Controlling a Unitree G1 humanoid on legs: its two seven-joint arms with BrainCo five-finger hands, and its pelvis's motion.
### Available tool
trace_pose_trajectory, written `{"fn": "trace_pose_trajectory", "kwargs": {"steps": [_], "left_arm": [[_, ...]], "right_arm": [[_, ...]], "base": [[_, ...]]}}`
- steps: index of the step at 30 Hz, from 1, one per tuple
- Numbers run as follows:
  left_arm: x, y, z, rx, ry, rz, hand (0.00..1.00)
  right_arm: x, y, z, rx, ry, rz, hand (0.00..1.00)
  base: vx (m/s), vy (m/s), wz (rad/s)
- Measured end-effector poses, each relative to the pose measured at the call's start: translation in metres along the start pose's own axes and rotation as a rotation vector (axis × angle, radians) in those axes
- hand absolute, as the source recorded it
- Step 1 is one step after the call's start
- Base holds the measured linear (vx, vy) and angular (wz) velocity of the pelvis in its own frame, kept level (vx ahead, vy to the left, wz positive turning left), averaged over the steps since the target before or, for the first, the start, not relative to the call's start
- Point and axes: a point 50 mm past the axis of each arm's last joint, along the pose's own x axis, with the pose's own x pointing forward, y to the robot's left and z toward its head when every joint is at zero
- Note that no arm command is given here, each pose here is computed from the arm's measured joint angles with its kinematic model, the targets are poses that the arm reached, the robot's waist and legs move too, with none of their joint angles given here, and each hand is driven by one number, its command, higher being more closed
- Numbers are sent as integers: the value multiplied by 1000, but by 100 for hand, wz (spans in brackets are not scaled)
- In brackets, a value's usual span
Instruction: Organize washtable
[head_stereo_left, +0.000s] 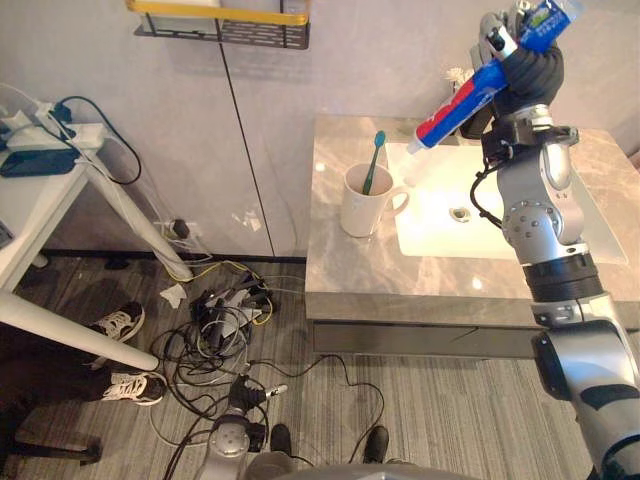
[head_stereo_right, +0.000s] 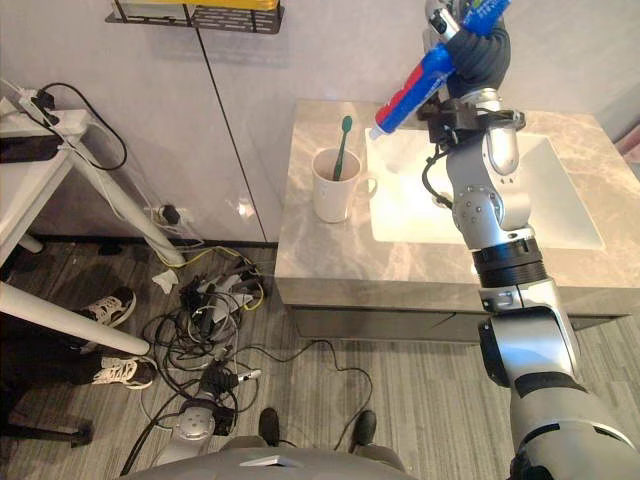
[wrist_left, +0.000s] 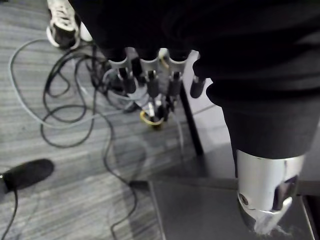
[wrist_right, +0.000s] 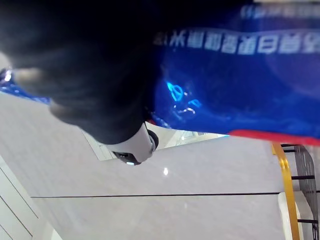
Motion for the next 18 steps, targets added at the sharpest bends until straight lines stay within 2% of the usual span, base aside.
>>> {"fn": "trace_pose_trajectory", "kwargs": {"steps": [6,18], "left_arm": [[1,-2,-1,-16,15,-13,0],[0,-3,-3,-19,20,-17,0]], "right_arm": [[15,16,3,-78,15,83,100],[21,29,2,-136,35,150,100]], "base": [[0,0,0],[0,0,0]]}}
